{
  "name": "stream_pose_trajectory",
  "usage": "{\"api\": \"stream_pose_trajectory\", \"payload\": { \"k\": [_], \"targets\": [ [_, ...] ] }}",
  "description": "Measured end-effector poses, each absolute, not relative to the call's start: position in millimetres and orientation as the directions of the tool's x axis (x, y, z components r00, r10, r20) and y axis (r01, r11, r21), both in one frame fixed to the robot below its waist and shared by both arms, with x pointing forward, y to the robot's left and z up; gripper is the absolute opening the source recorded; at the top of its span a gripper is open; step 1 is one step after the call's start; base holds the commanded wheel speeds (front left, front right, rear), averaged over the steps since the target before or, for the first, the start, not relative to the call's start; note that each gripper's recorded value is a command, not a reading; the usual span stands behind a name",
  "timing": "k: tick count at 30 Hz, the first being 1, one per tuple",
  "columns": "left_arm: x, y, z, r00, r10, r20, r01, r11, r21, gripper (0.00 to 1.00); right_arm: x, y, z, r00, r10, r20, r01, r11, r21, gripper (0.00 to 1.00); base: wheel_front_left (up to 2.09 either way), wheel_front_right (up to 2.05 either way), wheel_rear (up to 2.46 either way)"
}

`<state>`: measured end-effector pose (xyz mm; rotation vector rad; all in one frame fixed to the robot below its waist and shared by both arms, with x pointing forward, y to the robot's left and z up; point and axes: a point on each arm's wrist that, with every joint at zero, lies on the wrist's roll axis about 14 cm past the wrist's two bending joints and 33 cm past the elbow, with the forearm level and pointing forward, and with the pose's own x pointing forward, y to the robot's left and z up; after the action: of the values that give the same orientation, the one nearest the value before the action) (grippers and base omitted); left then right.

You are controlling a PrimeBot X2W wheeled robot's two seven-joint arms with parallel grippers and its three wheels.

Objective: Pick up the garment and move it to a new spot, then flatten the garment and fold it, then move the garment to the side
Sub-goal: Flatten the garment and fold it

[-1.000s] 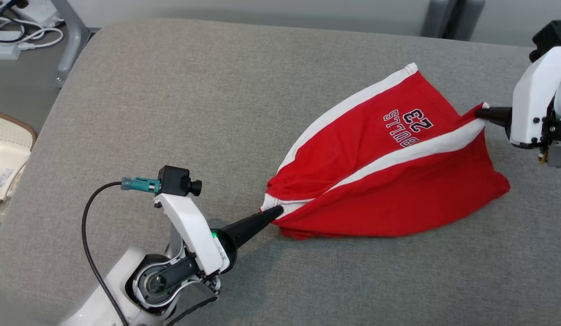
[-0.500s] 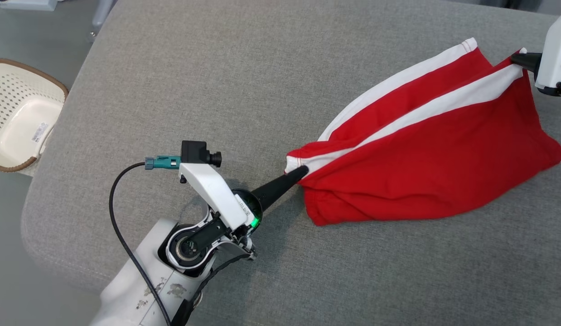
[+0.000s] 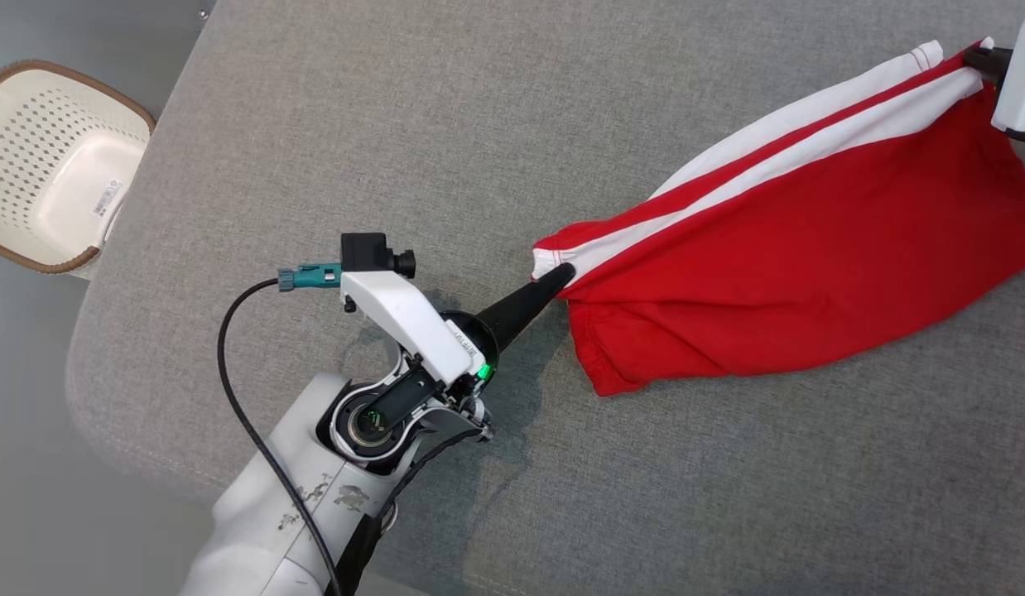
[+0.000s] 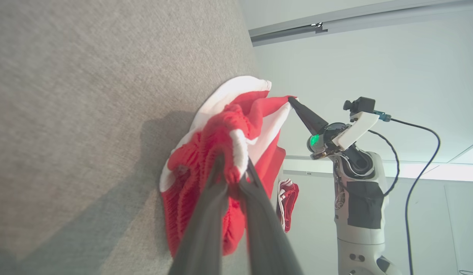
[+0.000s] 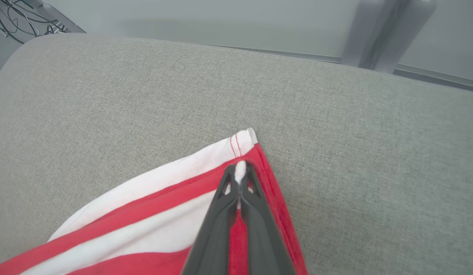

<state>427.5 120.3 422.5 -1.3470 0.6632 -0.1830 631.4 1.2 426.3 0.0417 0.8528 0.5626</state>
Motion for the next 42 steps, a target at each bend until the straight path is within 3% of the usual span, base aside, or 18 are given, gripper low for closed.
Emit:
{"api": "stream_pose_trajectory", "payload": {
  "k": [16,17,18,32,33,34,35,42],
  "targets": [
    [443,107,426,0.821,-0.483,-0.306,-0.239,0.195,-0.951,0.0,648,9,418,0.569,0.501,-0.652,-0.459,0.852,0.254,0.02,0.0,0.0,0.0],
    [443,106,426,0.82,-0.484,-0.306,-0.239,0.197,-0.951,0.0,649,10,419,0.576,0.503,-0.645,-0.461,0.851,0.253,0.31,0.0,0.0,0.0],
    [444,106,425,0.82,-0.482,-0.307,-0.24,0.197,-0.951,0.0,652,10,420,0.585,0.505,-0.634,-0.457,0.852,0.256,1.0,0.0,0.0,0.0],
    [454,115,413,0.844,-0.407,-0.349,-0.28,0.221,-0.934,0.0,661,8,446,0.7,0.53,-0.478,-0.453,0.847,0.277,1.0,0.0,0.0,0.0],
    [454,116,411,0.844,-0.399,-0.358,-0.287,0.228,-0.93,0.43,661,7,449,0.709,0.532,-0.463,-0.451,0.847,0.282,1.0,0.0,0.0,0.0],
    [455,118,409,0.845,-0.39,-0.366,-0.291,0.238,-0.926,0.96,660,5,452,0.719,0.533,-0.447,-0.448,0.846,0.287,1.0,0.0,0.0,0.0],
    [455,119,408,0.846,-0.382,-0.373,-0.294,0.248,-0.923,1.0,659,2,455,0.73,0.532,-0.43,-0.446,0.846,0.292,1.0,0.0,0.0,0.0],
    [460,137,413,0.884,-0.275,-0.379,-0.266,0.372,-0.889,1.0,639,-10,482,0.794,0.542,-0.277,-0.466,0.834,0.296,1.0,0.0,0.0,0.0]
  ]
}}
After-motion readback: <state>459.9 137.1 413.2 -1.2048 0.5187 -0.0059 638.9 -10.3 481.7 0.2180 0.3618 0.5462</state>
